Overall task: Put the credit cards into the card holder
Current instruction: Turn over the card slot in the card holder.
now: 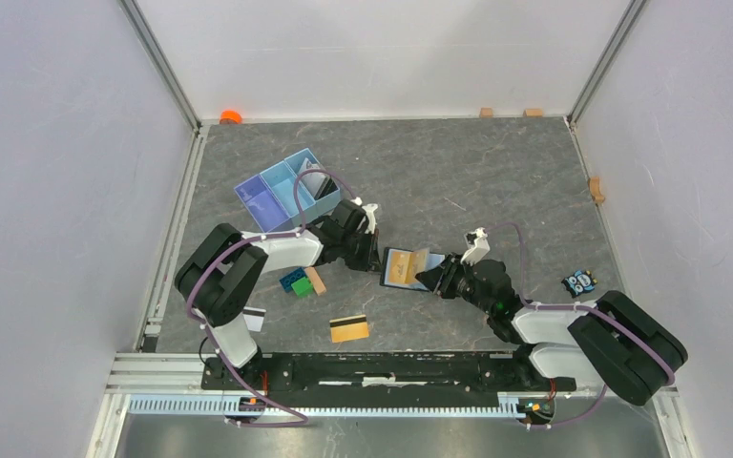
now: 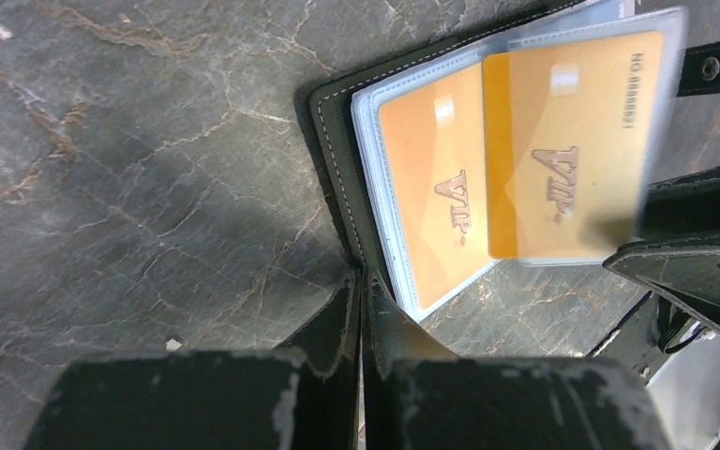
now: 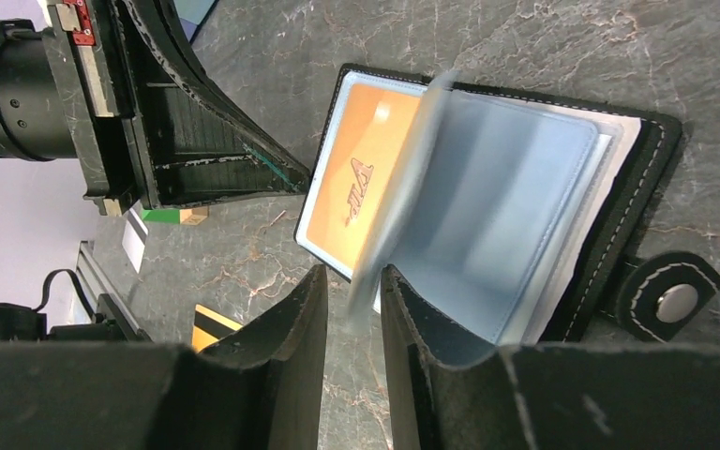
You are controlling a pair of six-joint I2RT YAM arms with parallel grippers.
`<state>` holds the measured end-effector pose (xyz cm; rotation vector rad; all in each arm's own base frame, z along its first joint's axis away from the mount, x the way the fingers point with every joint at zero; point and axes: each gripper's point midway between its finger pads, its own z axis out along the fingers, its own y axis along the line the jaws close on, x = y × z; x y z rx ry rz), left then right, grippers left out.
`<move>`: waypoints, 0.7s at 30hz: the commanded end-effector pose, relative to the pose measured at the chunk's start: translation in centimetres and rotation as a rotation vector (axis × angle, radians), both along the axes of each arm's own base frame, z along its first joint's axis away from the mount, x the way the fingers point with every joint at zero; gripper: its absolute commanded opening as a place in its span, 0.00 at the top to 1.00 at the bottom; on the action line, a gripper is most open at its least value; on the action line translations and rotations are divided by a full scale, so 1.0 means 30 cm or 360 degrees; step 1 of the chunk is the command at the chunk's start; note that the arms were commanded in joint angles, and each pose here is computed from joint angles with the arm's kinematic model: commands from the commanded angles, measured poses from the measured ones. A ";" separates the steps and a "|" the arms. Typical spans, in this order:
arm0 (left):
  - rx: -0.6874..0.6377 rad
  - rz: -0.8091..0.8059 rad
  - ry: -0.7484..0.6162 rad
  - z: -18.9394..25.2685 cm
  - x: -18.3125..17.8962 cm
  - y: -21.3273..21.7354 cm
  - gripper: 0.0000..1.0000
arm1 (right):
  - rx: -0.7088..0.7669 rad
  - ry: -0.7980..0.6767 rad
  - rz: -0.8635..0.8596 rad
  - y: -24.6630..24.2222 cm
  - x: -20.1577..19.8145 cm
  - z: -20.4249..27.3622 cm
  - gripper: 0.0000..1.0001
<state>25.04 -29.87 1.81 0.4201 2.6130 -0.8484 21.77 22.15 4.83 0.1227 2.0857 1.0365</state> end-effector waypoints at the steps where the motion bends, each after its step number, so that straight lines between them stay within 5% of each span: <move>1: -0.0068 -0.0023 0.0038 -0.007 -0.026 -0.025 0.98 | 0.0006 -0.0128 0.0052 0.033 0.031 0.056 0.68; 10: -0.0127 -0.0026 0.0037 0.009 -0.024 -0.043 0.93 | -0.0367 -0.0248 0.0069 0.081 0.071 0.063 0.60; 21: -0.0076 0.0097 -0.0081 0.103 -0.033 0.073 0.56 | -0.0429 -0.0353 0.0116 0.108 0.079 0.127 0.48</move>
